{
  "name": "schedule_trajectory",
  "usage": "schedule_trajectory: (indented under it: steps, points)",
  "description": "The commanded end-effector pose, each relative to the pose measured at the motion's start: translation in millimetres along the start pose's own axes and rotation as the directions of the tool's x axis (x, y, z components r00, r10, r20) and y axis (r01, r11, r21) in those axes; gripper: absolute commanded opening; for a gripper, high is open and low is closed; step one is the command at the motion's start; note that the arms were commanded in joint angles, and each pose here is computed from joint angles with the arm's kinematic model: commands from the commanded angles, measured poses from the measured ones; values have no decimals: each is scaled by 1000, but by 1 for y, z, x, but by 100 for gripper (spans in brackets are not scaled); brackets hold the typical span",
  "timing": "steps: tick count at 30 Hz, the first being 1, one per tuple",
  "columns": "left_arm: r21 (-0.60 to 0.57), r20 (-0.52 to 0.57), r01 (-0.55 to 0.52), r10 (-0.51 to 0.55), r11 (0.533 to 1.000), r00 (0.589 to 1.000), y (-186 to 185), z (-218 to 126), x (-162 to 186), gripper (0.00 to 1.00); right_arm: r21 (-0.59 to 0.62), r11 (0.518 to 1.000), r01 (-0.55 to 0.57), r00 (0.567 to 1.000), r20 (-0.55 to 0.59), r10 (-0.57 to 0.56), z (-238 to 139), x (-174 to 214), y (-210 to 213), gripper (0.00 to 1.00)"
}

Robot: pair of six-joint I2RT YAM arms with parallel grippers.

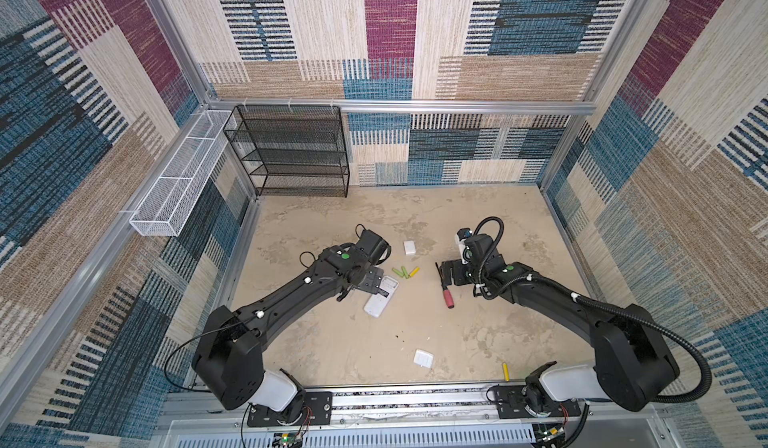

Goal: Unload the batteries from the remote control

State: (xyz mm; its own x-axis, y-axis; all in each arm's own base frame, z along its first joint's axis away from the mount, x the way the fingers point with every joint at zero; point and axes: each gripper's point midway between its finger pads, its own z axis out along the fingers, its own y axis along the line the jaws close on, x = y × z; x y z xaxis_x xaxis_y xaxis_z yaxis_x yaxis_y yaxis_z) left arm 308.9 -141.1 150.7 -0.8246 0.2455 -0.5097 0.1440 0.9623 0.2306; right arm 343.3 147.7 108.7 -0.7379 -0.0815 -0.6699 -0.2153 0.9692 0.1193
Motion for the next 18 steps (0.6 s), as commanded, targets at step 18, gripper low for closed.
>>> schedule_trajectory:
  steps: [18]
  points:
    - [-343,366,363,-233,867,901,157,48,24,99,302,947,-112,888,458,-41,7,-51,-149,99]
